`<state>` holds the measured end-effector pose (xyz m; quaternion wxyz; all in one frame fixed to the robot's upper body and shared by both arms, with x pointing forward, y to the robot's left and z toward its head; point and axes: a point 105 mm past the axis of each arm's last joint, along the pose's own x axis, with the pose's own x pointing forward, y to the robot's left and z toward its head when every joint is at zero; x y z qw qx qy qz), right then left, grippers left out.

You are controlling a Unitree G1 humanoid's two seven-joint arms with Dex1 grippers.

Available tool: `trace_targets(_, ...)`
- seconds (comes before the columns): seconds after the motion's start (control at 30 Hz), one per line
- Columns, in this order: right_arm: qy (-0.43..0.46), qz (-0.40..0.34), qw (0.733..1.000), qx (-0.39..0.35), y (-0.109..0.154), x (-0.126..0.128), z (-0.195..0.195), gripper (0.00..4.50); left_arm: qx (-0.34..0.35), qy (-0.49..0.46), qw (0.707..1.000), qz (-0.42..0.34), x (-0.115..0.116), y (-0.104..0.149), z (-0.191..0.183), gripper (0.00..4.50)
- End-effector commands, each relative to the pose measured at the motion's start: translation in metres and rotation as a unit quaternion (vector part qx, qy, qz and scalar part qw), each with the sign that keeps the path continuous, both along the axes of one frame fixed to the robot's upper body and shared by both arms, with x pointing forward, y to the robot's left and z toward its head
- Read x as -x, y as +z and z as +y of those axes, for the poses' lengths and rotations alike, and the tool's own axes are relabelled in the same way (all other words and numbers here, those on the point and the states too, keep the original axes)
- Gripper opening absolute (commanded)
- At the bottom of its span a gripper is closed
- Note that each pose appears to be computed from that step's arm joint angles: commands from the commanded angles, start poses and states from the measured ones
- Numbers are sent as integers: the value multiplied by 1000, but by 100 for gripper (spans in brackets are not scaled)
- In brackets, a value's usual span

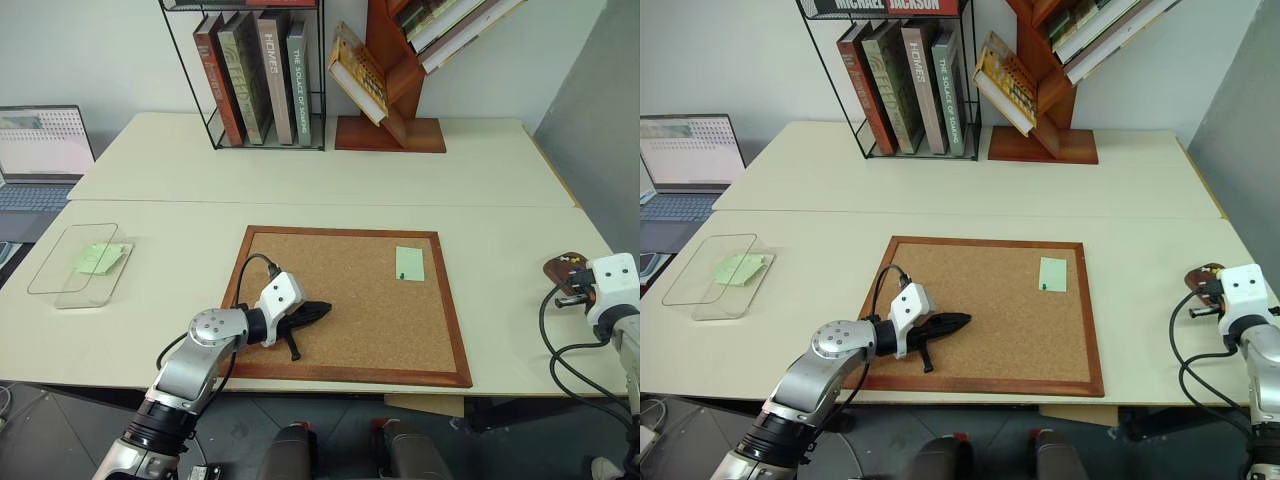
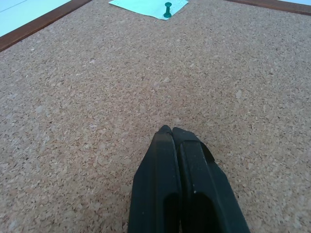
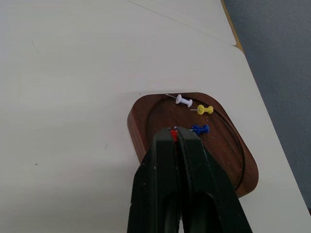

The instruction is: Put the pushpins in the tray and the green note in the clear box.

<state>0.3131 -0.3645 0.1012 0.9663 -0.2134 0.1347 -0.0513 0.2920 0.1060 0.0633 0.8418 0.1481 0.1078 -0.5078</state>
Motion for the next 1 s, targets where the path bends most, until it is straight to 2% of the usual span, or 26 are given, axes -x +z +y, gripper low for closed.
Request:
trace_targets(0.03,-16,-13,999,25,15,-5,-9,1,-24,-7,999,32,7,-19,2,0)
trace_targets(0.13,-29,-7,999,28,15,-7,-14,1,-23,-6,999,31,7,-19,2,0)
trace_targets(0.23,-38,5,999,26,11,-7,-16,55,-24,-7,999,30,7,-19,2,0)
trace_targets(0.43,-53,9,998,27,12,-7,-21,170,-25,-8,999,30,8,-19,2,0)
trace_targets(0.63,-59,5,998,27,13,-7,-23,313,-25,-8,999,30,8,-20,2,0)
trace_targets(0.83,-65,5,997,29,14,-7,-25,437,-25,-9,999,29,8,-20,1,0)
trace_targets(1.0,-91,-1,995,31,16,-5,-33,446,-25,-10,999,29,8,-20,1,0)
